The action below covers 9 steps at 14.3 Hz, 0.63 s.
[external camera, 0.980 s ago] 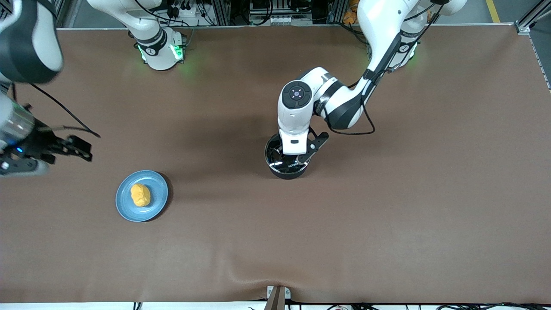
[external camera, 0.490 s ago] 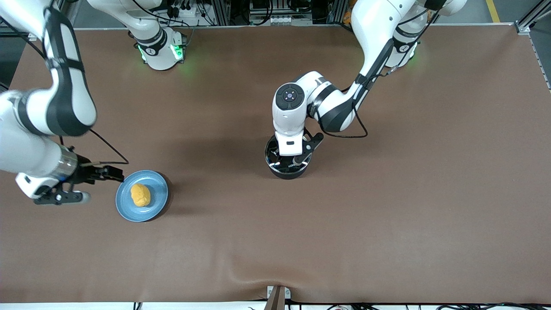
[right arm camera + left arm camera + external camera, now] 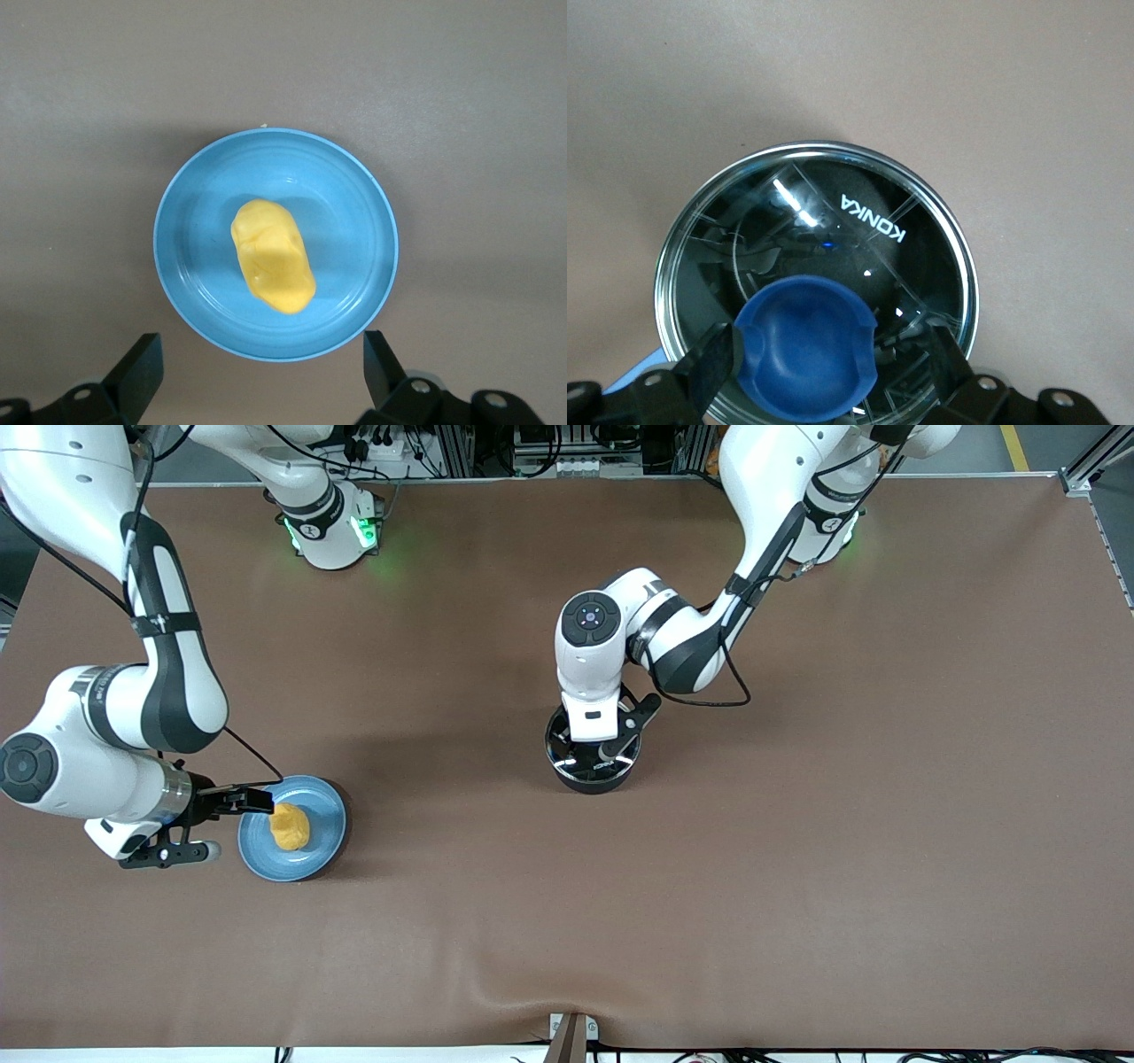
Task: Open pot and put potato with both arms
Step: 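Lift the lid with the left gripper while the right gripper reaches the potato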
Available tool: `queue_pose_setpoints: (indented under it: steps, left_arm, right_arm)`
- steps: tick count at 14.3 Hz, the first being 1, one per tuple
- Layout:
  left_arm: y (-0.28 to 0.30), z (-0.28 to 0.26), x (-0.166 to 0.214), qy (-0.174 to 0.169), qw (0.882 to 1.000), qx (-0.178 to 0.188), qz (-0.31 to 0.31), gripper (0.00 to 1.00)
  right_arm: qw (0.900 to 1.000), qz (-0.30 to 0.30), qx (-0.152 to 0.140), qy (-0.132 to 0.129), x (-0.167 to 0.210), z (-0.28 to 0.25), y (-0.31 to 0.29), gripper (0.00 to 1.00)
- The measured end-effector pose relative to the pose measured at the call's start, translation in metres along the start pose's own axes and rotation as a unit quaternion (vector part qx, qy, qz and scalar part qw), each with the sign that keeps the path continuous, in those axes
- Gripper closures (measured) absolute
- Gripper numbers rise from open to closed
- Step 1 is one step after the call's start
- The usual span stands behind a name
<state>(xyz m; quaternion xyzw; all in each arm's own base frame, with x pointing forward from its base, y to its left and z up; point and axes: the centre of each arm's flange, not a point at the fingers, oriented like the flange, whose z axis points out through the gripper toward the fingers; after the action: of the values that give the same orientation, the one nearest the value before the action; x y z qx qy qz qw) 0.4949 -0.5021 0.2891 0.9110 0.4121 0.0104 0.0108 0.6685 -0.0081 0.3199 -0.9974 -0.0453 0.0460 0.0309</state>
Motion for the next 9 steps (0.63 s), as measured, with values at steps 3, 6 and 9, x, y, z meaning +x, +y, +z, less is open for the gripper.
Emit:
queue_pose_setpoints:
  steps: [3, 6, 9]
  left_arm:
    - [0.0, 0.001, 0.0, 0.0, 1.0, 0.001, -0.001, 0.14]
    - [0.0, 0.002, 0.003, 0.001, 1.0, 0.003, -0.002, 0.4]
    - [0.001, 0.001, 0.006, 0.001, 1.0, 0.001, -0.005, 0.4]
  right_arm:
    - [1.0, -0.003, -0.002, 0.01, 0.001, 0.016, 0.0, 0.0]
    - [1.0, -0.01, -0.005, 0.017, -0.004, 0.039, 0.001, 0.0]
    - [1.0, -0.01, -0.006, 0.018, -0.005, 0.049, 0.002, 0.0]
